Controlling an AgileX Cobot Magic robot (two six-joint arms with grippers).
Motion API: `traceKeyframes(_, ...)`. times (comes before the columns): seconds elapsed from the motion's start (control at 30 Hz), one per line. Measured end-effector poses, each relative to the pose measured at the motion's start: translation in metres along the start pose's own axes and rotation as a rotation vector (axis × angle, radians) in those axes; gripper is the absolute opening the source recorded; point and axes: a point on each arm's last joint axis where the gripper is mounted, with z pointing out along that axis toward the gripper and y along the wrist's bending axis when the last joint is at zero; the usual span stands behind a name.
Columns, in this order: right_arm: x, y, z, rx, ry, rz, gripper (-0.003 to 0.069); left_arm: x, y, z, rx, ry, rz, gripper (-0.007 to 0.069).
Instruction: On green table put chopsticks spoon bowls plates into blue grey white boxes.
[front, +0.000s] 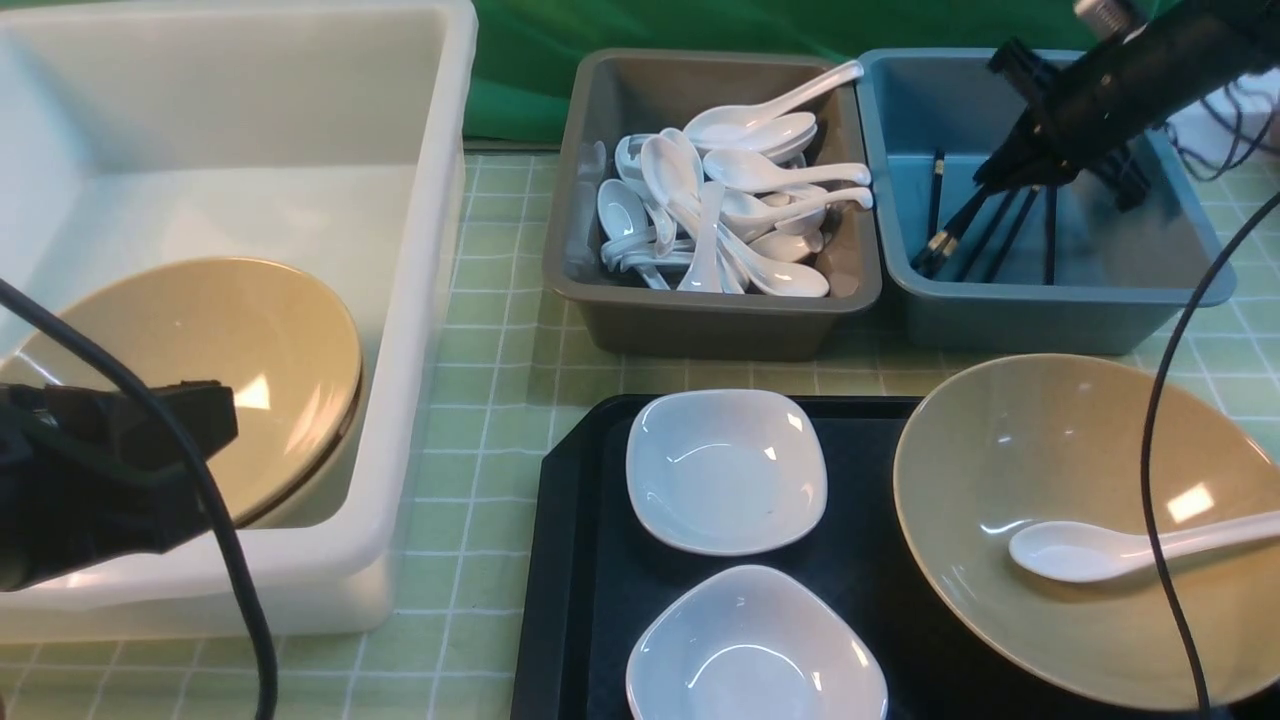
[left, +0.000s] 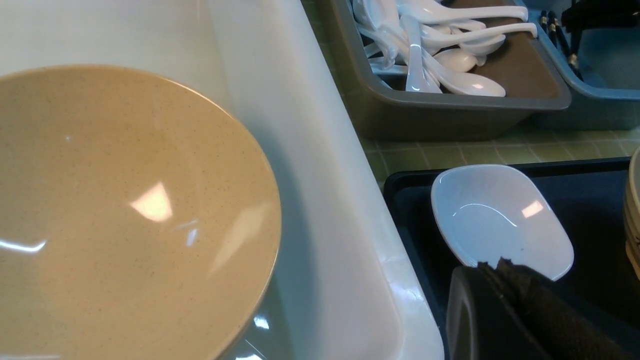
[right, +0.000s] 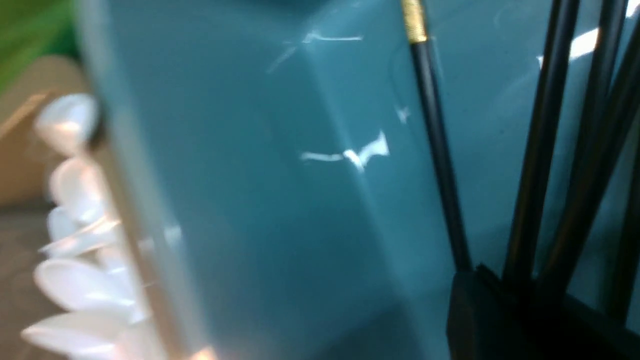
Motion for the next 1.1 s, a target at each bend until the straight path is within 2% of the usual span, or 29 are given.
traceKeyframes(0.37, 0.001, -0.013, 0.019, 0.095, 0.005, -0.054, 0.0094, -0.008, 0.000, 0.000, -0.001, -0.090, 0.000, -0.0002)
traceKeyframes(0.5, 0.002, -0.015, 0.019, 0.111, 0.024, -0.058, 0.0147, -0.011, 0.000, -0.001, -0.002, -0.121, 0.000, -0.0002)
traceKeyframes(0.7, 0.006, -0.018, 0.018, 0.143, 0.062, -0.064, 0.0310, -0.012, -0.002, -0.004, 0.017, -0.143, -0.025, -0.0002)
traceKeyframes(0.83, 0.006, -0.016, 0.013, 0.159, 0.063, -0.081, 0.0374, -0.012, -0.005, -0.015, 0.048, -0.188, -0.010, -0.0002)
traceKeyframes(0.97, 0.007, -0.007, -0.006, 0.161, 0.033, -0.106, 0.0388, -0.014, -0.010, -0.031, 0.074, -0.213, 0.064, -0.0002)
traceKeyframes(1.1, 0.011, 0.009, -0.048, 0.196, -0.013, -0.166, 0.0393, -0.022, -0.018, -0.050, 0.115, -0.173, 0.172, -0.0002)
